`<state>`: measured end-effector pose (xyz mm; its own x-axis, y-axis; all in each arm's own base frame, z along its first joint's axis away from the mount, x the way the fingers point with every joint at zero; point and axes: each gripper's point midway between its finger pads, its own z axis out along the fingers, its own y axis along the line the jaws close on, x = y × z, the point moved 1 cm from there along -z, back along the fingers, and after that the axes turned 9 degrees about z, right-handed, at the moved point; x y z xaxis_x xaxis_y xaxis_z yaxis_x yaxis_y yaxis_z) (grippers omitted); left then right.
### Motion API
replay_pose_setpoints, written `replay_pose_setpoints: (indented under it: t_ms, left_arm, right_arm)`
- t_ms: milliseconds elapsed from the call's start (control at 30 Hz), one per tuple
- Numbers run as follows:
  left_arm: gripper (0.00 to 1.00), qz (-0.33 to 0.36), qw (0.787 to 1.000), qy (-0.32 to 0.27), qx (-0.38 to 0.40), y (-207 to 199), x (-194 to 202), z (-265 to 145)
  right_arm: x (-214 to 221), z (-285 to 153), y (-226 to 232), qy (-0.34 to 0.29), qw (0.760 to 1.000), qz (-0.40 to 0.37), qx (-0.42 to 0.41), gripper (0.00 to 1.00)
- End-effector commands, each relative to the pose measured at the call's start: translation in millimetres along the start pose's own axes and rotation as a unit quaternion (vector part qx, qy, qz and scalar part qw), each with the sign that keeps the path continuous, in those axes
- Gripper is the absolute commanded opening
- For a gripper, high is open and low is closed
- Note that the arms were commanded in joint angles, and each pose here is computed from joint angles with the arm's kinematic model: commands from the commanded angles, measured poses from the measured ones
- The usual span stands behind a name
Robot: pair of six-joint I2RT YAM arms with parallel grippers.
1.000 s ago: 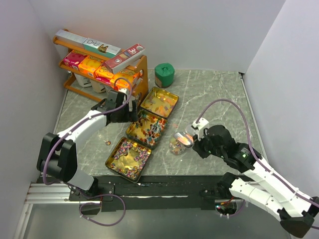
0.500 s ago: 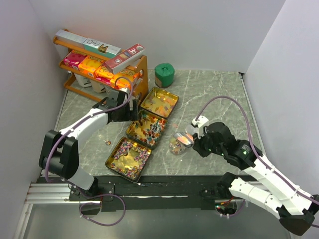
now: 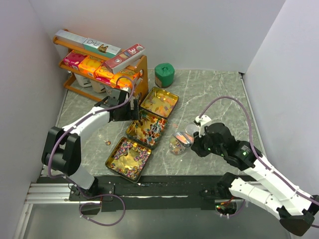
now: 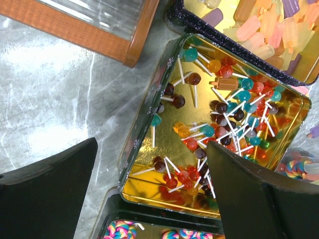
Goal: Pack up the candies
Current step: Place the fake candies in the packing bottle.
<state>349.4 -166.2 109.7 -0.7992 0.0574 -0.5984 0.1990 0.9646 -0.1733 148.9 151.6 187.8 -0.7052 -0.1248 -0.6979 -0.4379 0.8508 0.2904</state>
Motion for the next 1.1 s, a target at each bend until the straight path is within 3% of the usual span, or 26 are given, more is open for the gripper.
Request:
replay_pose_setpoints:
  t_ms: [0,467,767,1067]
  left_arm:
    - [0.96,-0.005,1.000,-0.023,0.015,-9.6,-18.9,-2.7]
    - [0.97,-0.010,0.999,-0.024,0.021,-11.1,-16.1,-1.4]
    - [0.96,-0.013,0.999,-0.032,0.020,-10.2,-15.4,-4.9]
    - [0.96,-0.012,0.999,-0.039,0.015,-8.4,-16.8,-7.6]
  right_arm:
    - [-2.2,-3.9,3.4,-0.024,0.999,0.046,-0.006,0.00]
    - [24.2,-3.2,6.5,0.066,0.993,0.099,0.011,0.00]
    - [14.1,-11.1,15.3,0.151,0.980,0.120,0.052,0.00]
    - [11.2,-31.4,17.8,0.192,0.970,0.131,0.068,0.00]
